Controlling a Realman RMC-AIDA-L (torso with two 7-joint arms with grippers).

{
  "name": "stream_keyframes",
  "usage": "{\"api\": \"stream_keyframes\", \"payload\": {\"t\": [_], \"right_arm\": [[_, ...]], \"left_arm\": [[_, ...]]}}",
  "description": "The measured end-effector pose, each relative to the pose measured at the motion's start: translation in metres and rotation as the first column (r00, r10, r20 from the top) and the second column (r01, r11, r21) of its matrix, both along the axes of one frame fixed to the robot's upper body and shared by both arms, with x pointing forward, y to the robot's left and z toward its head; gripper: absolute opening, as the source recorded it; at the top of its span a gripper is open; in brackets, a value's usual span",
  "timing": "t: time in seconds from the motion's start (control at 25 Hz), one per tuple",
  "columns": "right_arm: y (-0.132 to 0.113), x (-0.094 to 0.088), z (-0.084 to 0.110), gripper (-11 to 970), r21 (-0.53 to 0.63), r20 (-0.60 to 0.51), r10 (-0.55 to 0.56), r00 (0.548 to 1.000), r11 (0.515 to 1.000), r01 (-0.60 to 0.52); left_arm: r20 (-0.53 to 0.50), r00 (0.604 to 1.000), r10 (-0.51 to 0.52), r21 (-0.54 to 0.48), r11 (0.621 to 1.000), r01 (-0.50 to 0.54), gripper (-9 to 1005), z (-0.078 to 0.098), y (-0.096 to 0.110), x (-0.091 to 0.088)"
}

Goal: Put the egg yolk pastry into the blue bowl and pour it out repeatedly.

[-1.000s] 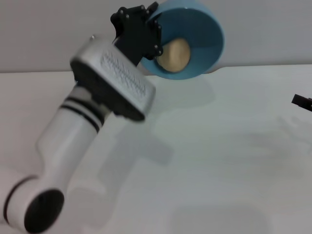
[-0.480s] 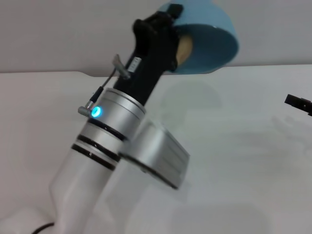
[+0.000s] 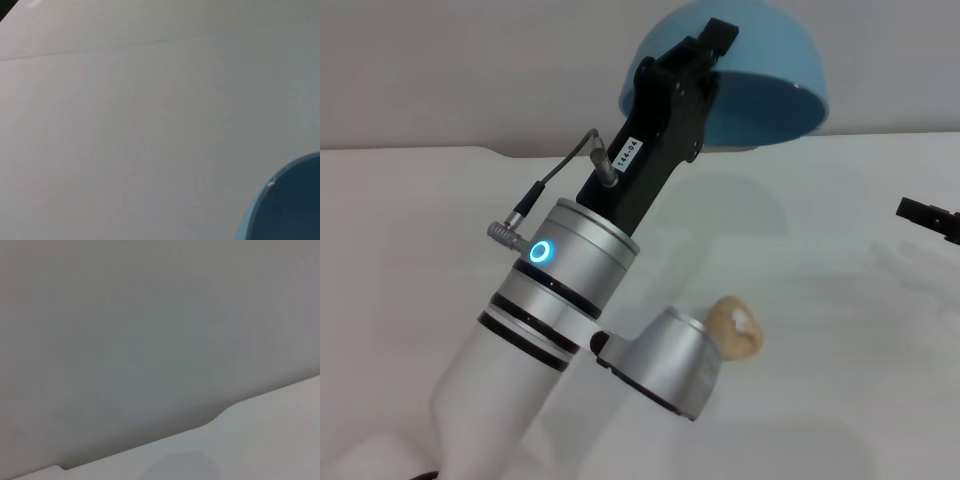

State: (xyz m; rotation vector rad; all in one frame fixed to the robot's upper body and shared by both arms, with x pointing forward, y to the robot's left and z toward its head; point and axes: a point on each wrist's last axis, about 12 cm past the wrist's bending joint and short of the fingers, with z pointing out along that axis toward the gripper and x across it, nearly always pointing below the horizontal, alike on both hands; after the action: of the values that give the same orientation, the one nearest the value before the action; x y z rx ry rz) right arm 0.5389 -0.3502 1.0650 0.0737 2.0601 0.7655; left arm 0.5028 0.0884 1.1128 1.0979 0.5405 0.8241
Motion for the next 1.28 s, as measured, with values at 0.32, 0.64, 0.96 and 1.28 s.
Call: {"api": "stream_keyframes", "payload": {"t": [0.32,0.64,0.96,1.28], "right_arm": [[0.011,0.004,0.004,458,0.003,0.005,0.067,0.998,0.998,-0.067],[0.038,0.019,0.011,452,-0.041,0.014,0.189,0.982,0.981,-0.188],[0.061,0.029,0.018,445,-0.12,0.033,0.299,0.954,0.948,-0.293],[0.076,0.042,0.021,439,-0.23,0.017,0.363,0.932,0.908,-0.349]], "left_arm": [[-0.403,0.892,0.204,-0.29,0.896,-0.336,16,0.014,0.021,0.054],[-0.881,0.441,0.173,-0.257,0.608,-0.752,16,0.002,0.07,0.119],[-0.977,0.194,0.083,-0.131,0.487,-0.863,15,-0.003,0.093,0.127],[-0.988,0.103,0.117,-0.044,0.421,-0.906,14,0.013,0.093,0.125]]}}
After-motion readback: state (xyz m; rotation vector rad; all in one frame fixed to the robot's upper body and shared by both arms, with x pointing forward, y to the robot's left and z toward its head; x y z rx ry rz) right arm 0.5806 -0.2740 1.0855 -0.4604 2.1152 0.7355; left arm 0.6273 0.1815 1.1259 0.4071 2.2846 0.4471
